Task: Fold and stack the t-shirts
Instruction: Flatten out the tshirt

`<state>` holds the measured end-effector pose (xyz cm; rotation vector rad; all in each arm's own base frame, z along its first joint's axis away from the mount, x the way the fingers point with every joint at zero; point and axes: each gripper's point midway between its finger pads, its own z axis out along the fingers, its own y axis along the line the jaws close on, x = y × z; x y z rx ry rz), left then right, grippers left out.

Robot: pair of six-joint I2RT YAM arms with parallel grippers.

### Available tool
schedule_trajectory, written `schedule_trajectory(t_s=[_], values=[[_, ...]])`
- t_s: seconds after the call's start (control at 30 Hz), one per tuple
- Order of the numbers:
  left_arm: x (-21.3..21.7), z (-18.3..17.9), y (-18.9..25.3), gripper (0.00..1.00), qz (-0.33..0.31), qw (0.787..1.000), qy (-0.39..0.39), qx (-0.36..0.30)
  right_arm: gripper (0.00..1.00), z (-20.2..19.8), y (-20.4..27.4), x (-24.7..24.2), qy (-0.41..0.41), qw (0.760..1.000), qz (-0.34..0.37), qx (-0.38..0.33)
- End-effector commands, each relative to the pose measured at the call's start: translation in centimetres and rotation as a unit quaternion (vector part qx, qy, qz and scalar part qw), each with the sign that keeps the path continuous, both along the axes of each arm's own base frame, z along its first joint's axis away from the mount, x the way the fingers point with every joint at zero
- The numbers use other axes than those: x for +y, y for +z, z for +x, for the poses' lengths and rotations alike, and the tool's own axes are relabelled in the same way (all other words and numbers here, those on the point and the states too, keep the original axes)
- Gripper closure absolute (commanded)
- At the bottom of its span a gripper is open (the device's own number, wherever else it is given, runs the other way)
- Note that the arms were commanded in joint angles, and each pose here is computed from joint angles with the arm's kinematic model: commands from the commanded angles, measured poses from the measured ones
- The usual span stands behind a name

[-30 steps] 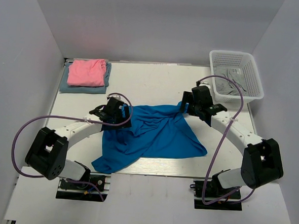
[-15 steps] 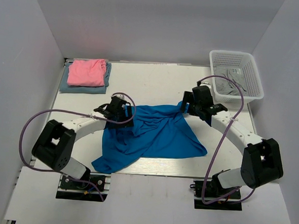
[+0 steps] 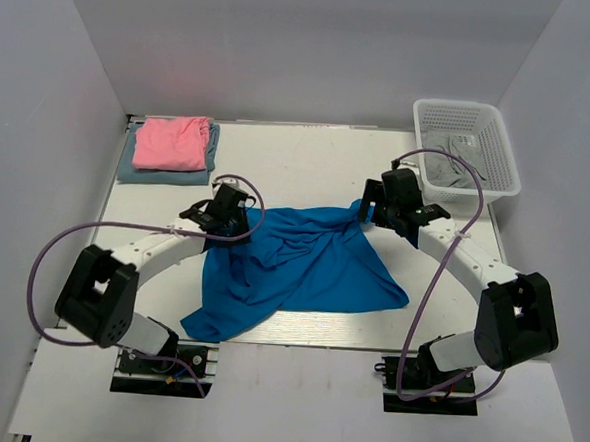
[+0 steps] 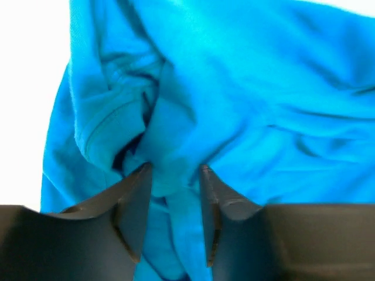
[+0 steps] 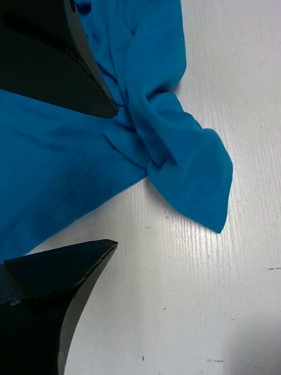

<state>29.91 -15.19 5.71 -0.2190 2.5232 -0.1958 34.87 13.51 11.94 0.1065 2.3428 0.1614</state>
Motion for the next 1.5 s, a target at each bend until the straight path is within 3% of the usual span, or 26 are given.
schedule_trajectory(t_s=[0.0, 0.1, 0.33, 0.63, 0.7, 0.8, 0.83, 0.87, 1.07, 1.27, 1.47], values=[[0.2, 0.5, 3.0, 0.55, -0.02, 0.998, 0.012, -0.051, 0.1, 0.9, 0.6, 0.1, -0.008, 1.0, 0.007, -0.011], [-0.1, 0.8, 3.0, 0.55, -0.022, 0.998, 0.0, -0.061, 0.1, 0.8, 0.3, 0.2, -0.005, 1.0, 0.007, -0.005], [1.0, 0.7, 0.6, 0.46, 0.028, 0.999, 0.019, -0.01, 0.1, 0.6, 0.0, -0.1, -0.007, 1.0, 0.001, 0.002], [2.1, 2.3, -1.1, 0.46, 0.078, 0.996, 0.054, -0.003, 0.1, 0.7, -0.4, -0.2, -0.007, 1.0, 0.0, 0.009], [1.7, 2.6, -0.8, 0.53, 0.069, 0.996, 0.052, -0.009, 0.1, 0.6, -0.6, -0.1, -0.006, 1.0, -0.001, 0.012], [1.4, 2.6, -0.5, 0.78, 0.059, 0.997, 0.047, -0.01, 0.1, 0.7, -0.5, -0.5, -0.014, 1.0, -0.004, 0.01], [1.3, 2.7, 0.4, 0.94, 0.052, 0.997, 0.048, -0.02, 0.1, 0.7, -0.6, -0.6, -0.017, 1.0, -0.006, 0.011], [1.2, 2.5, 0.5, 1.0, 0.047, 0.998, 0.046, -0.021, 0.1, 0.9, -0.6, -0.8, -0.022, 1.0, -0.009, 0.009], [0.8, 2.1, 3.8, 1.0, 0.013, 0.998, 0.034, -0.055, 0.1, 1.3, -1.5, -1.2, -0.041, 0.999, -0.006, 0.021], [-0.1, 2.2, 8.2, 1.0, -0.037, 0.992, 0.015, -0.12, 0.15, 1.2, -4.0, -1.8, -0.008, 0.997, -0.055, 0.059], [0.0, 2.2, 10.1, 1.0, -0.054, 0.986, 0.013, -0.156, 0.23, 3.4, -5.7, 0.2, -0.003, 0.998, -0.024, 0.055]])
